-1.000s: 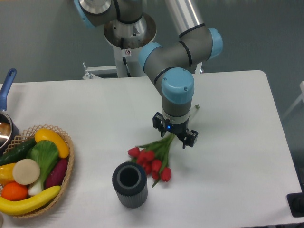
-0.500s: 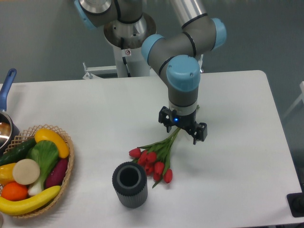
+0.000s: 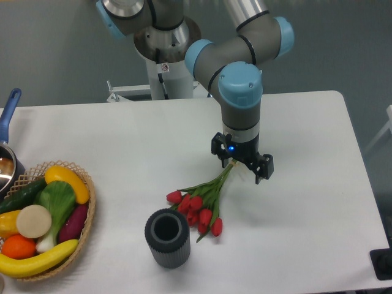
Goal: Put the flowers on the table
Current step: 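Raise the open gripper away from the tulips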
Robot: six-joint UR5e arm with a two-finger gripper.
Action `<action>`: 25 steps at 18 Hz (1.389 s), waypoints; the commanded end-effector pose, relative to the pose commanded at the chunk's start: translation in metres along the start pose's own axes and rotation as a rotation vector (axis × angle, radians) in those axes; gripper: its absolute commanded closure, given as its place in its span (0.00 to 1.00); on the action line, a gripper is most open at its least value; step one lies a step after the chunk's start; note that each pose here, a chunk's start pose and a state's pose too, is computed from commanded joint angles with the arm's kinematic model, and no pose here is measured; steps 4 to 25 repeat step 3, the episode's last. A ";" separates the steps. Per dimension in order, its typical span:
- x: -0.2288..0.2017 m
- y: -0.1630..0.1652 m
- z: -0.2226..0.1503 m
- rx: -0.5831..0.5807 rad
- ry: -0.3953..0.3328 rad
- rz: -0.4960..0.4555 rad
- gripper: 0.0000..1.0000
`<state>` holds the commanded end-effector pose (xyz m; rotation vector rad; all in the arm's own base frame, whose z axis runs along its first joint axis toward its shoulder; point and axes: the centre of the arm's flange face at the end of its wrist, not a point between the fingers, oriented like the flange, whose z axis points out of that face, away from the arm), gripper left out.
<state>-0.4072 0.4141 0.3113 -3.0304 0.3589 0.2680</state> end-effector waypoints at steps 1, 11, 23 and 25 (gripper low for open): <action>0.001 0.000 0.000 -0.002 0.001 0.002 0.00; 0.001 0.002 0.000 -0.001 0.001 -0.001 0.00; 0.001 0.002 0.000 -0.001 0.001 -0.001 0.00; 0.001 0.002 0.000 -0.001 0.001 -0.001 0.00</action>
